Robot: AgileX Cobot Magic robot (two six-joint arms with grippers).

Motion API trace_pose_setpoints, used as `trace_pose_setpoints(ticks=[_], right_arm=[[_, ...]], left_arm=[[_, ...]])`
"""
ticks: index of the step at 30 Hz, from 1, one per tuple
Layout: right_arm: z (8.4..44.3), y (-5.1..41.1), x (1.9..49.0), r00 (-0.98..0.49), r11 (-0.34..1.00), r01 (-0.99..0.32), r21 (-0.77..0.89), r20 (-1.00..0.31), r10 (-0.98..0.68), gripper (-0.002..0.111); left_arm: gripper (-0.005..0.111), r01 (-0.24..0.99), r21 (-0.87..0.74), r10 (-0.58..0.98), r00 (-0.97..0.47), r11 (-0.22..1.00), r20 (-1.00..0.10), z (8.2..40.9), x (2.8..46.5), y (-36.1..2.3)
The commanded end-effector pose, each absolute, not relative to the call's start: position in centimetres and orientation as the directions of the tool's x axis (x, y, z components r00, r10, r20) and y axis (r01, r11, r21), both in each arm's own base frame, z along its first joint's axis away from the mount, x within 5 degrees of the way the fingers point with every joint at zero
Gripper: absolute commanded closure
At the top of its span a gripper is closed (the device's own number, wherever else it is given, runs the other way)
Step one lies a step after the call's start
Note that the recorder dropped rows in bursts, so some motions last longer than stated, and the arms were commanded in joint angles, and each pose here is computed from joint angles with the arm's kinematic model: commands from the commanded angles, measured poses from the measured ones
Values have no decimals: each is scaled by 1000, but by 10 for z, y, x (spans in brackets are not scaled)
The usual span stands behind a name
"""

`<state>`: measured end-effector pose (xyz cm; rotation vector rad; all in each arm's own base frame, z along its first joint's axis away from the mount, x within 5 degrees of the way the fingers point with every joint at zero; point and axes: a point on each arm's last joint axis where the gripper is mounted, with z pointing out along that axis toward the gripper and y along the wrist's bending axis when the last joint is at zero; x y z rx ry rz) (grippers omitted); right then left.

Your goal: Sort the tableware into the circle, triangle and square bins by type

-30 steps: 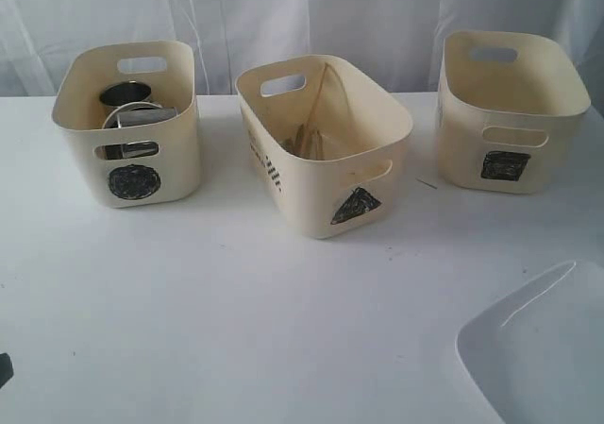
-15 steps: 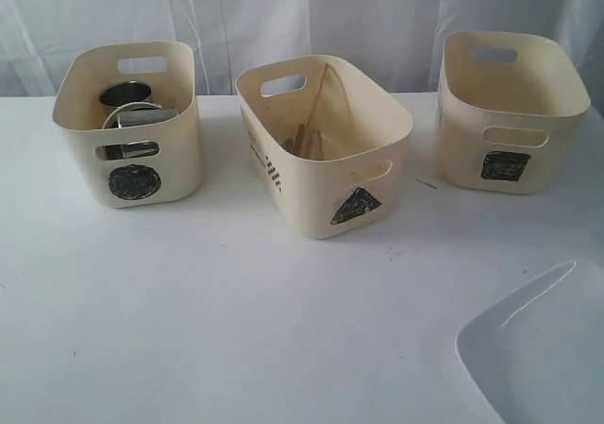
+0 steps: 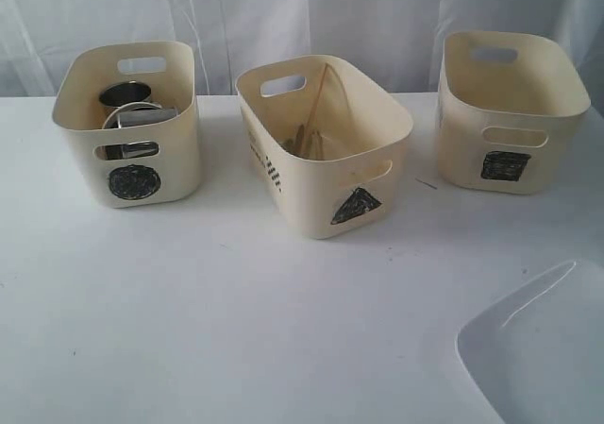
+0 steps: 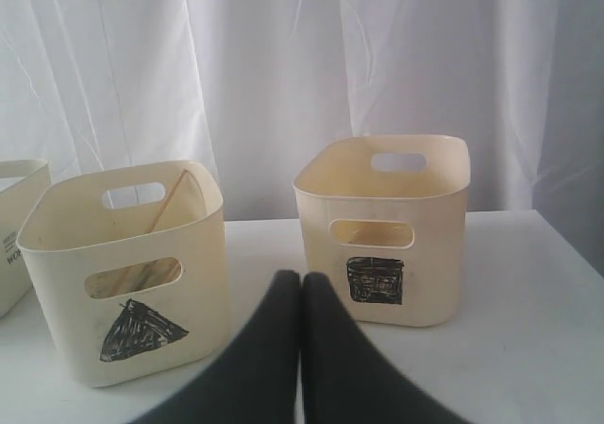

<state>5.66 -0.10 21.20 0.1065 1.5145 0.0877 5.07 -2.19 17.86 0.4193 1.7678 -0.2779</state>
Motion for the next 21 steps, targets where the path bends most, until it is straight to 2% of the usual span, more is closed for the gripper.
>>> trace_pose_setpoints(ticks=[1, 5, 21], right_arm=[[210, -1, 56, 58, 993, 5, 117, -991, 117, 108], [210, -1, 56, 58, 993, 5, 117, -991, 117, 108], [212, -1, 56, 71, 993, 1, 121, -990, 121, 108]], left_arm=[[107, 361, 33, 111, -198, 932, -974, 178, 52, -19], [107, 318, 33, 101, -202, 948, -974, 178, 53, -16], [107, 316, 33, 101, -203, 948, -974, 178, 53, -16]])
